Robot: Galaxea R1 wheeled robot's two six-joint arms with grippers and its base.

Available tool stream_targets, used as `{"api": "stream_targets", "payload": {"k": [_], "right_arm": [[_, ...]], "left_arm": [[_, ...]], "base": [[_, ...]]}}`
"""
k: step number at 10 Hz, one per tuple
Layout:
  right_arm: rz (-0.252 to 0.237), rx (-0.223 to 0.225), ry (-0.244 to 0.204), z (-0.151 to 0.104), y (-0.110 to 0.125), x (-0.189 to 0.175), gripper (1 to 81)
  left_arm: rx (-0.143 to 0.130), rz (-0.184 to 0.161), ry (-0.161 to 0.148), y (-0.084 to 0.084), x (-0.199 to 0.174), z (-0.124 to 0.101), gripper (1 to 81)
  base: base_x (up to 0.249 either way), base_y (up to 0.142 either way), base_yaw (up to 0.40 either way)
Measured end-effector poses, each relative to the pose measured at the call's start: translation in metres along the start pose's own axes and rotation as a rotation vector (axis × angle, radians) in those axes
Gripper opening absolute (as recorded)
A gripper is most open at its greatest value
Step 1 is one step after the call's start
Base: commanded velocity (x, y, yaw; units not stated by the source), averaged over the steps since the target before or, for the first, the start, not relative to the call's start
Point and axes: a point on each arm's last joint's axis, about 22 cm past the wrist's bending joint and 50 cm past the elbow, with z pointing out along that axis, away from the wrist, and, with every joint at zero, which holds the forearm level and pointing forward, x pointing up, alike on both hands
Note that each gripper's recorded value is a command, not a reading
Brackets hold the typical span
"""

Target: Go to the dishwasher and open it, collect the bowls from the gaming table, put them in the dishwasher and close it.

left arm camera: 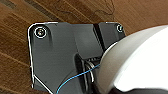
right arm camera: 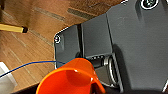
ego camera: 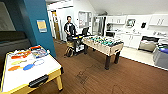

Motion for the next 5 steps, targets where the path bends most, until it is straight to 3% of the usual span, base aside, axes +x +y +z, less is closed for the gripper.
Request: {"api": "stream_targets", "payload": {"k": [5], "right_arm": [[0.0, 0.0, 0.0, 0.0006, -0.0005, -0.0006, 1.0]], "left_arm": [[0.003, 0.0, -0.001, -0.0016, -0.0012, -0.0008, 1.0]], "base": [[0.0, 0.0, -0.392]]}}
